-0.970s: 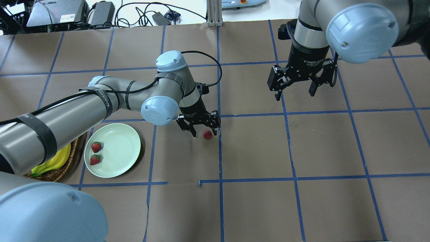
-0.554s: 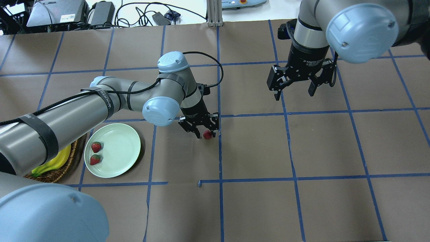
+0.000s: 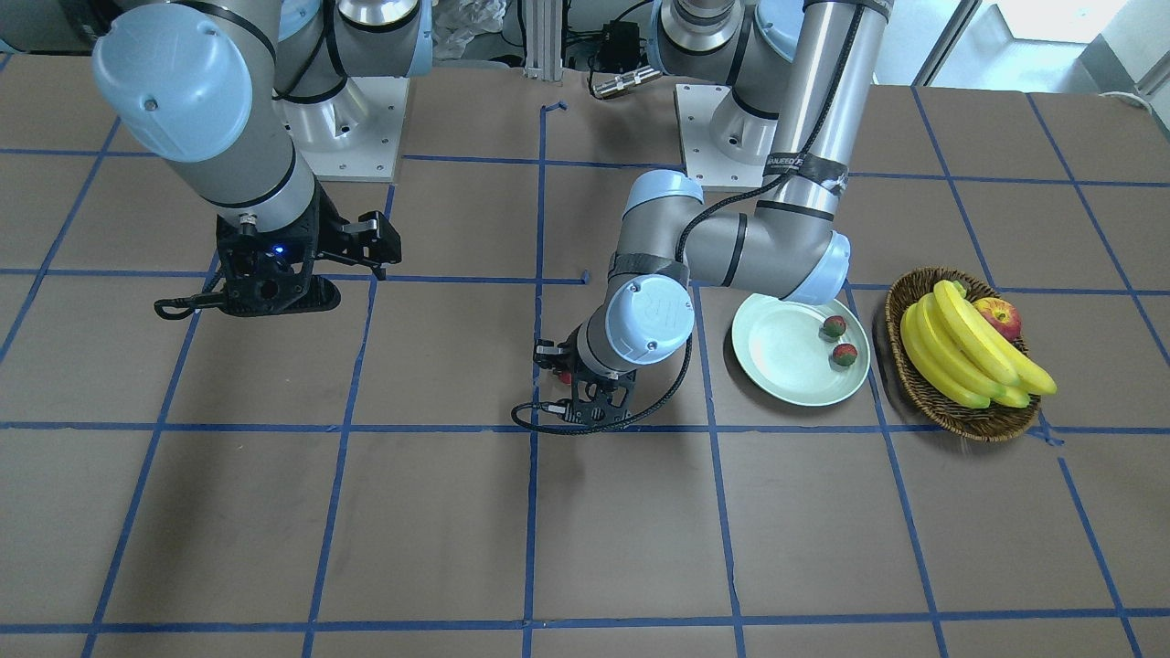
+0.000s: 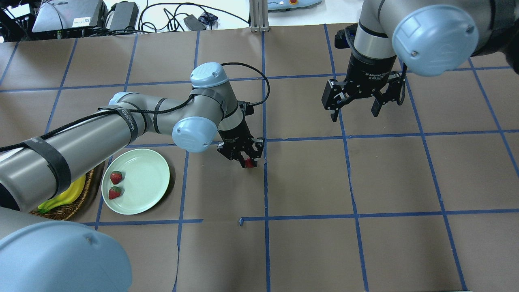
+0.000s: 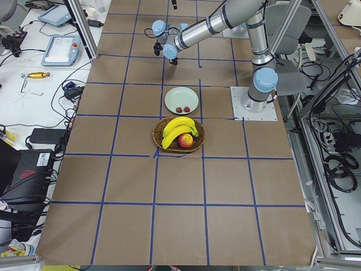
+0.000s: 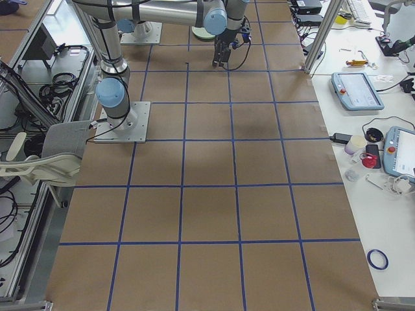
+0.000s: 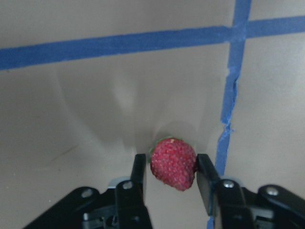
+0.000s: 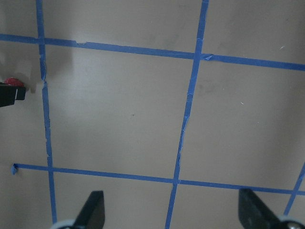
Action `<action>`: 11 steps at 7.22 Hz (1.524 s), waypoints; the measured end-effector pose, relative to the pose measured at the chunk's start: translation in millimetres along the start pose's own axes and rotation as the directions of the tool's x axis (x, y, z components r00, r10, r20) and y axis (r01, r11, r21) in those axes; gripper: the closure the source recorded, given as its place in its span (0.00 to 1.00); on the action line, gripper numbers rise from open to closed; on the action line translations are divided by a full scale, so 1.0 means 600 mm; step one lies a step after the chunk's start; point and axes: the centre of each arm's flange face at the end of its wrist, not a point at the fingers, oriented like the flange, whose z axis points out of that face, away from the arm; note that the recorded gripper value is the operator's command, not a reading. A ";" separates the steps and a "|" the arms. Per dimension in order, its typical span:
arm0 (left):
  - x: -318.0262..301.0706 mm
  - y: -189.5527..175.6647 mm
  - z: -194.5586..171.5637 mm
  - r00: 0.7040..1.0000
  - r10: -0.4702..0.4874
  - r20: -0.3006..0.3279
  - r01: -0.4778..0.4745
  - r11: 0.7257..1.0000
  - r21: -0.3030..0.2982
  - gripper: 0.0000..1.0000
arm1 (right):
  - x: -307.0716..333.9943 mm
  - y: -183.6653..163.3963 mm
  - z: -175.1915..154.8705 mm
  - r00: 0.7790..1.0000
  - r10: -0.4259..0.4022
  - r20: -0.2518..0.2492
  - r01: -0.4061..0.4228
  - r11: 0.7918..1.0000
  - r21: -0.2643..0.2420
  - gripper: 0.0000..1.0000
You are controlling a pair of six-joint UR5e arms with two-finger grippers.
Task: Collect all strawberries into plate
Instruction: 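Lower the left gripper, grasp the last strawberry and lift, then carry the strawberry onto the plate and open the left gripper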
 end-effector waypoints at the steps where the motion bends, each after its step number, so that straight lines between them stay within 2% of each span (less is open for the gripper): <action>1: 0.001 0.000 -0.003 1.000 0.007 0.001 -0.007 1.000 0.004 1.00 | 0.000 0.000 0.000 1.000 0.000 0.000 0.000 1.000 0.000 0.00; 3: 0.001 0.003 -0.033 1.000 0.021 0.014 -0.022 0.999 0.034 1.00 | 0.000 0.000 0.000 1.000 0.000 -0.001 0.000 1.000 0.000 0.00; 5: -0.026 -0.003 -0.084 0.995 0.063 0.072 -0.068 0.996 0.066 1.00 | 0.000 -0.001 0.000 1.000 0.000 -0.002 0.000 1.000 0.003 0.00; 6: -0.065 -0.005 -0.110 0.992 0.082 0.100 -0.088 0.995 0.054 1.00 | 0.000 -0.002 -0.001 1.000 0.000 -0.002 0.000 1.000 0.009 0.00; 9: -0.234 0.011 -0.174 0.961 0.175 0.216 -0.163 0.984 -0.073 1.00 | 0.000 -0.003 -0.003 1.000 0.000 -0.002 0.000 1.000 0.017 0.00; 11: -0.329 0.024 -0.172 0.940 0.224 0.256 -0.187 0.969 -0.160 1.00 | 0.000 -0.003 -0.005 1.000 0.000 -0.001 0.000 1.000 0.019 0.00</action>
